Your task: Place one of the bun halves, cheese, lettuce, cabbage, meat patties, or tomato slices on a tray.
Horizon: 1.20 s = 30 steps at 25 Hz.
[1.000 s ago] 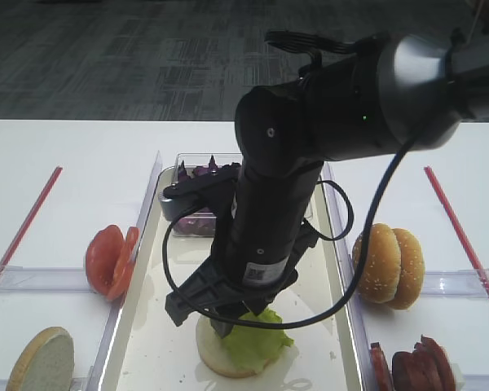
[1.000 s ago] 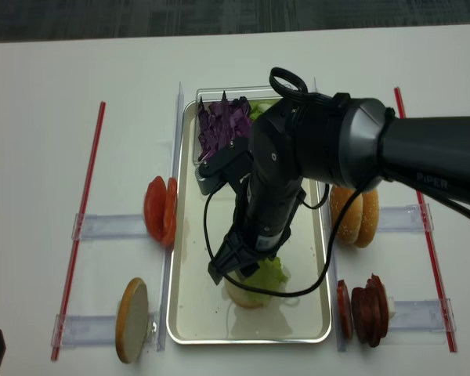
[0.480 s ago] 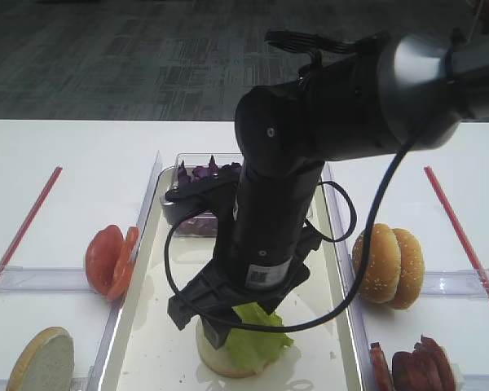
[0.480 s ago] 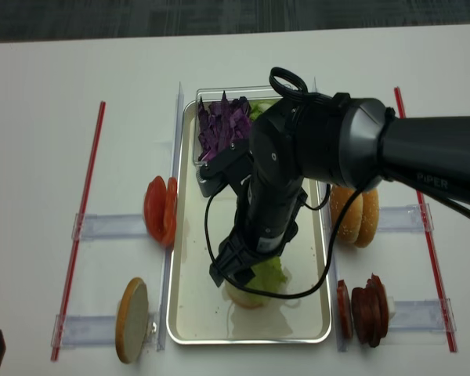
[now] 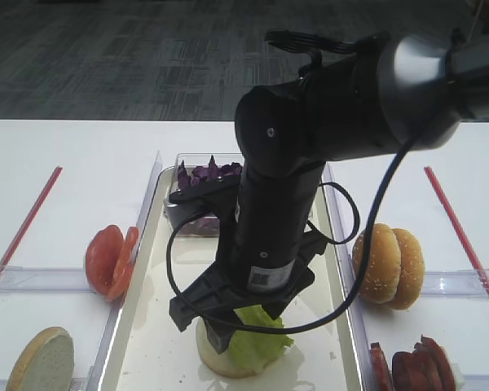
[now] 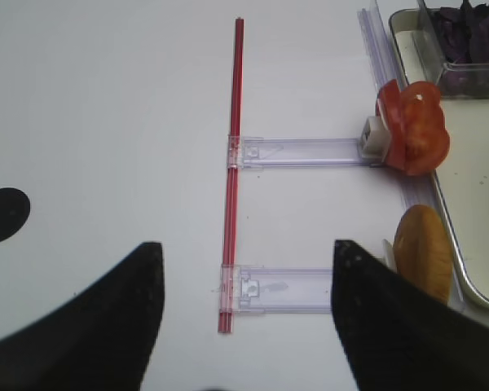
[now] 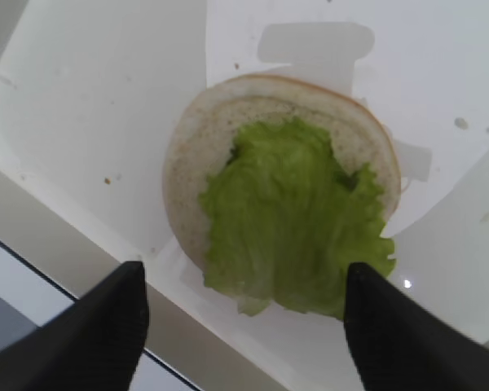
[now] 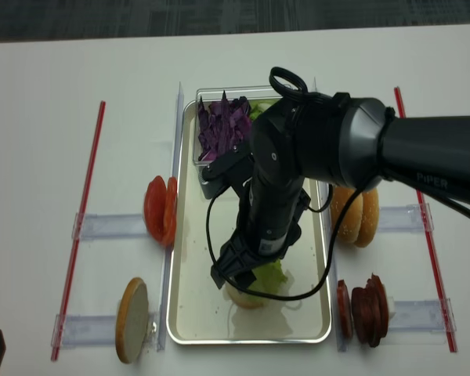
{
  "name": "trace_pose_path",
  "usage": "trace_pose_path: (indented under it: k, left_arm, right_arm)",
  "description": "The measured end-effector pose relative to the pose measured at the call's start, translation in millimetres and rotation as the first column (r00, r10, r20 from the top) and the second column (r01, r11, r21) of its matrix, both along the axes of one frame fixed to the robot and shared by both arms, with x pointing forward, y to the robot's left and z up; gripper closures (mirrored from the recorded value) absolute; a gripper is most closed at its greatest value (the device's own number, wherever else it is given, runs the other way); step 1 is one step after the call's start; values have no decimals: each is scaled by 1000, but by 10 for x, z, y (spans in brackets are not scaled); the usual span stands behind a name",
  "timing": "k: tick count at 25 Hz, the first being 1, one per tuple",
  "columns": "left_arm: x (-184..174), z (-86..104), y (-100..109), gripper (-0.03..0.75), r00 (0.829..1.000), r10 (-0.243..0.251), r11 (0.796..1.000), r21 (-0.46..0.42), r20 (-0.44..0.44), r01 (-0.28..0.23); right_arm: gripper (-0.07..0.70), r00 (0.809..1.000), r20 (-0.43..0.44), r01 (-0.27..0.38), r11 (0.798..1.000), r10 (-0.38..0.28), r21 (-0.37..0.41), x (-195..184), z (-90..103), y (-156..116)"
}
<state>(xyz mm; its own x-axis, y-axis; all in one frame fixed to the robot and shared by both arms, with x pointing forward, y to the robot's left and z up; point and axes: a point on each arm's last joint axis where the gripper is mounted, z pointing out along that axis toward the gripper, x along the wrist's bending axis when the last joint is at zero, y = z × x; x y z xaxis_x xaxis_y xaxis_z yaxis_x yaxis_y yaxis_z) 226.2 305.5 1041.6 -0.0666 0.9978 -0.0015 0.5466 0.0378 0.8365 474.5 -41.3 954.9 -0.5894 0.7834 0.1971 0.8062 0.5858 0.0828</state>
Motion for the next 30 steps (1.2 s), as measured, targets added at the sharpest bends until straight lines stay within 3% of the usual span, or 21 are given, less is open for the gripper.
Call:
trace_pose_path:
  k: [3, 15, 19, 30]
  left_arm:
    - [0, 0, 0, 292, 1000, 0, 1000, 0, 0, 0]
    - [0, 0, 0, 292, 1000, 0, 1000, 0, 0, 0]
    - [0, 0, 0, 292, 1000, 0, 1000, 0, 0, 0]
    - [0, 0, 0, 292, 1000, 0, 1000, 0, 0, 0]
  right_arm:
    - [101, 999, -25, 47, 999, -47, -15, -14, -1, -11]
    - [101, 997, -25, 72, 997, -72, 3, 75, 185, 43]
    - [101, 987, -49, 152, 988, -153, -14, 305, 264, -183]
    - [101, 957, -40, 287, 958, -287, -8, 730, 496, -610]
